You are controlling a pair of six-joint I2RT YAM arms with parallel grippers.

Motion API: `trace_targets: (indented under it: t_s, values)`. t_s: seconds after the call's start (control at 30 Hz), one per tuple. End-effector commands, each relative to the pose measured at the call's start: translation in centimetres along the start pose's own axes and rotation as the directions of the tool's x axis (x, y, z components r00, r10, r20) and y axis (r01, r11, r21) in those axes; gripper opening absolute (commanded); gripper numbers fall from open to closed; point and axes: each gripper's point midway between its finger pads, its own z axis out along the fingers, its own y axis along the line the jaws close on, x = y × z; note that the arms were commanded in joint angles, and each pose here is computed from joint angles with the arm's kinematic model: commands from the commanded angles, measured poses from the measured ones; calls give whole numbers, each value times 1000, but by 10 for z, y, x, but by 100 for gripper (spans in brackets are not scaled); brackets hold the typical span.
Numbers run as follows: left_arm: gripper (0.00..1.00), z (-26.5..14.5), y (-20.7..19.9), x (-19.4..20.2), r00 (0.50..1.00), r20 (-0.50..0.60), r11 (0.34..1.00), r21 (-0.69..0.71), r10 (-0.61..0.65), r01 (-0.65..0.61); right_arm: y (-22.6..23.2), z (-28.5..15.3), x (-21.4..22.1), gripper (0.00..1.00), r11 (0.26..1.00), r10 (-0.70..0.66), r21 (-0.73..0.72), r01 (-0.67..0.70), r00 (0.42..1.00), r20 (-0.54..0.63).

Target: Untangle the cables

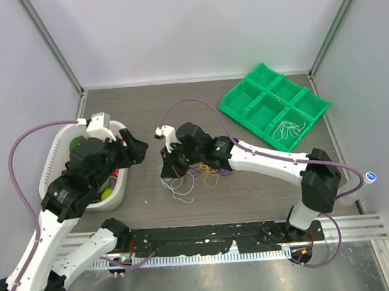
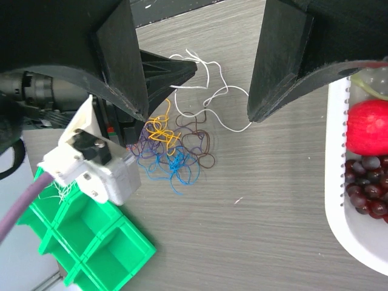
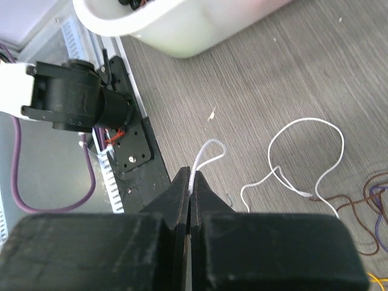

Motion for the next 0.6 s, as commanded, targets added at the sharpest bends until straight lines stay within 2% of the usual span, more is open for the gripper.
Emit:
trace_targets:
  t_s: [0.0, 0.13, 0.3, 0.33, 0.57]
  values:
    - [70, -6, 0, -19, 998, 62, 1000, -14, 9, -8, -3, 3, 17, 1, 999, -32, -36, 31, 999, -33]
    - [70, -1, -4, -18, 999, 43, 1000, -9, 19, -18, -38, 36, 29, 1, 999, 38, 28, -36, 997, -74]
    - [70, -2, -4, -19, 999, 40, 999, -6, 31, -31, -69, 67, 18, 3, 990, 114, 91, -109, 992, -54]
    - [70, -2, -4, -18, 999, 37, 999, -10, 32, -32, -81, 73, 29, 5, 985, 139, 120, -128, 986, -96]
    - [71, -6, -1, -17, 999, 33, 999, -17, 36, -36, -105, 55, 46, 16, 979, 103, 191, -70, 980, -172]
